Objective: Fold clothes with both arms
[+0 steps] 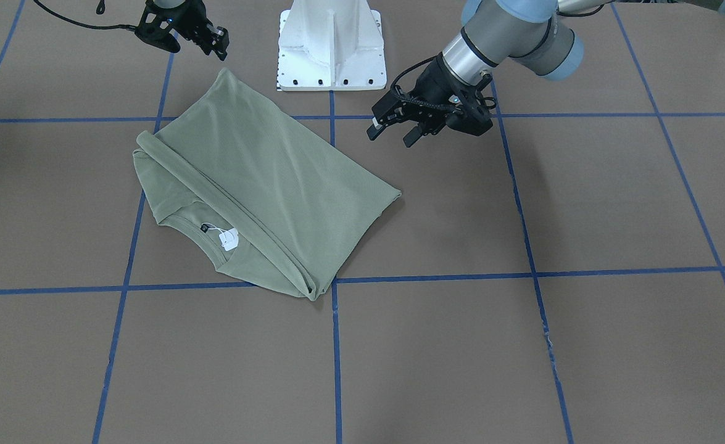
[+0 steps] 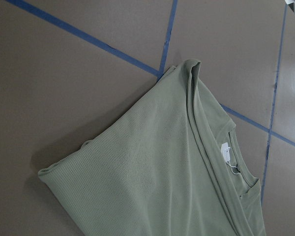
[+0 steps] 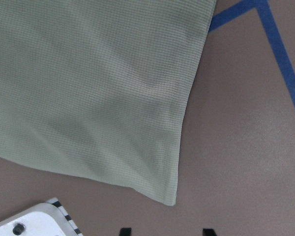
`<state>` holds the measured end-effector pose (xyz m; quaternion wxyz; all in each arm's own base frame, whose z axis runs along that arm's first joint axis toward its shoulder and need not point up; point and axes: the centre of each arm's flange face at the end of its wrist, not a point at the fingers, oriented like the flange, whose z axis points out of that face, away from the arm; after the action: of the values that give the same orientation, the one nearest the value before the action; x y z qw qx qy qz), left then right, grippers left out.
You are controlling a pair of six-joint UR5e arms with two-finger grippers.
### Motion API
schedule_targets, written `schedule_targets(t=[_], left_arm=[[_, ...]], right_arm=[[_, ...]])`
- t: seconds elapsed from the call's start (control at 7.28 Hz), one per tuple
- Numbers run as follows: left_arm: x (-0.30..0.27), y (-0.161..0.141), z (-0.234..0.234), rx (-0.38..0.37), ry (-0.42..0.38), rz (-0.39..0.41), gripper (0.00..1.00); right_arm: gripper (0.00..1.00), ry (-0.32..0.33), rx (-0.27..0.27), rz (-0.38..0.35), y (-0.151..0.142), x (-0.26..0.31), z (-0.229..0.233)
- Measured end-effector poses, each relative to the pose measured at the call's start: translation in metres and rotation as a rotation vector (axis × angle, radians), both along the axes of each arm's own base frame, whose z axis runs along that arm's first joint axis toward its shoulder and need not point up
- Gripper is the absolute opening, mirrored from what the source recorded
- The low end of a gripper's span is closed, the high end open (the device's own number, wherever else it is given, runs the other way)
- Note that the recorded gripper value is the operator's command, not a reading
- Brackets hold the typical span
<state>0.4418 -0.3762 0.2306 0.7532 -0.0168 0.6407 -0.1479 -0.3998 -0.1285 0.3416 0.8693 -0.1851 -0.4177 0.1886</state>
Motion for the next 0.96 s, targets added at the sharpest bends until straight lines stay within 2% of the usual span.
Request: schedule_targets(t=[0.27,0.41,0.96], left_arm=[[0.031,0.016,0.016,-0.082,-0.070,0.036,0.91],[0.041,0.017,0.023,-0.100,-0.098,0.032,0.87],[0.085,-0.013,0.046,-0.100,-0.187,-0.072,0.75]], right_arm=[[1.00,0.045,0.023,0.046,-0.002,0.006,-0.006],[1.00,0.061,0.032,0.083,-0.012,0.009,-0.006],[1.00,0.081,0.066,0.169,-0.039,0.006,-0.001]])
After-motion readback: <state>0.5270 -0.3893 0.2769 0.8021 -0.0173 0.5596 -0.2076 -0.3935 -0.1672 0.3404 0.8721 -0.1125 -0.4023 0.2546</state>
